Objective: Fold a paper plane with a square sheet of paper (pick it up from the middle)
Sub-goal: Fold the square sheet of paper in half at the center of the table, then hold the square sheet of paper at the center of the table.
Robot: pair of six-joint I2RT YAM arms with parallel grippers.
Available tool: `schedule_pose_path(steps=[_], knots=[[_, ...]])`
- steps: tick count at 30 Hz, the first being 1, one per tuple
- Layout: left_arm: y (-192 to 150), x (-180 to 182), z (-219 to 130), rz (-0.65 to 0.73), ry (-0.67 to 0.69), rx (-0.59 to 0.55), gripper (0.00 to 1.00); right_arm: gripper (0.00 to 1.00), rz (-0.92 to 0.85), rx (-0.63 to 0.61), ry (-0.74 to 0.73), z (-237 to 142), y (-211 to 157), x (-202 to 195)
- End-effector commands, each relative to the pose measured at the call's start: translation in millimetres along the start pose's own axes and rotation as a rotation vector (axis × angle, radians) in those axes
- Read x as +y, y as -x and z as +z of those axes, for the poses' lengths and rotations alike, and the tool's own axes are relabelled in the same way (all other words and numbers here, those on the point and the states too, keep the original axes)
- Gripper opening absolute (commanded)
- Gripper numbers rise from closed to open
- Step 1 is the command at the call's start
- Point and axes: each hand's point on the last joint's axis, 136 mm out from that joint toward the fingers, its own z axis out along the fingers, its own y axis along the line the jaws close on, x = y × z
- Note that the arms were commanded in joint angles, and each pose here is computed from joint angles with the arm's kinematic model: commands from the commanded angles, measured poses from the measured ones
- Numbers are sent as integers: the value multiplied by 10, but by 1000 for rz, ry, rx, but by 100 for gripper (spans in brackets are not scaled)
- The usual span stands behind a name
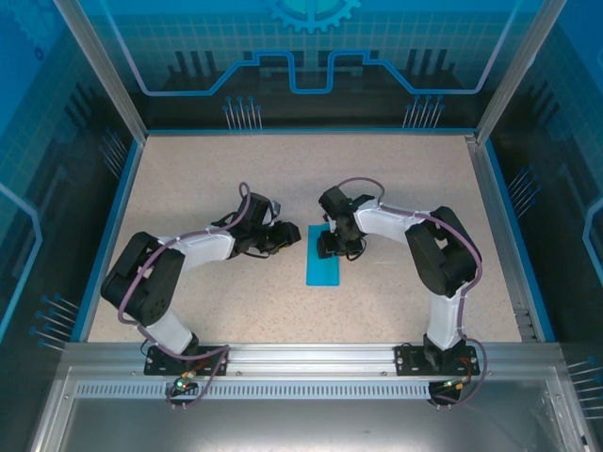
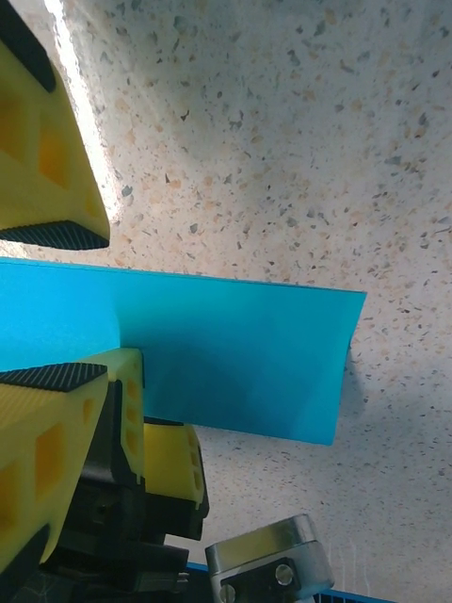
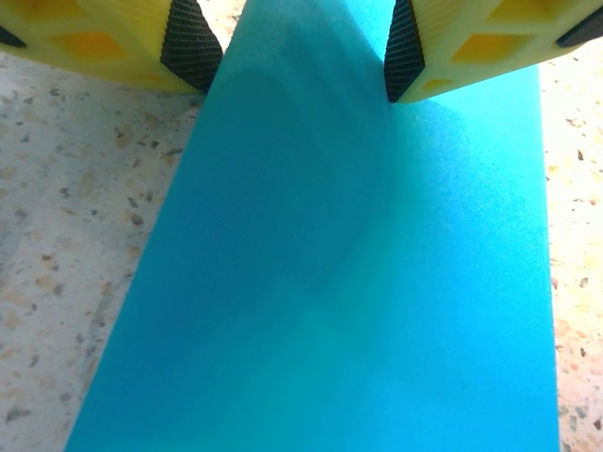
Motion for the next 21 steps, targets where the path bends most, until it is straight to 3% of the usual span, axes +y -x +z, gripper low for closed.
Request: schedule_pose_path(steps=[1,21], knots=[[-35,-110,60,5,-48,37,38,56,9,145,-82,529,-370,-236],[-171,-202,231,9,-65,109,31,57,62,171,-87,612,-407,-275]])
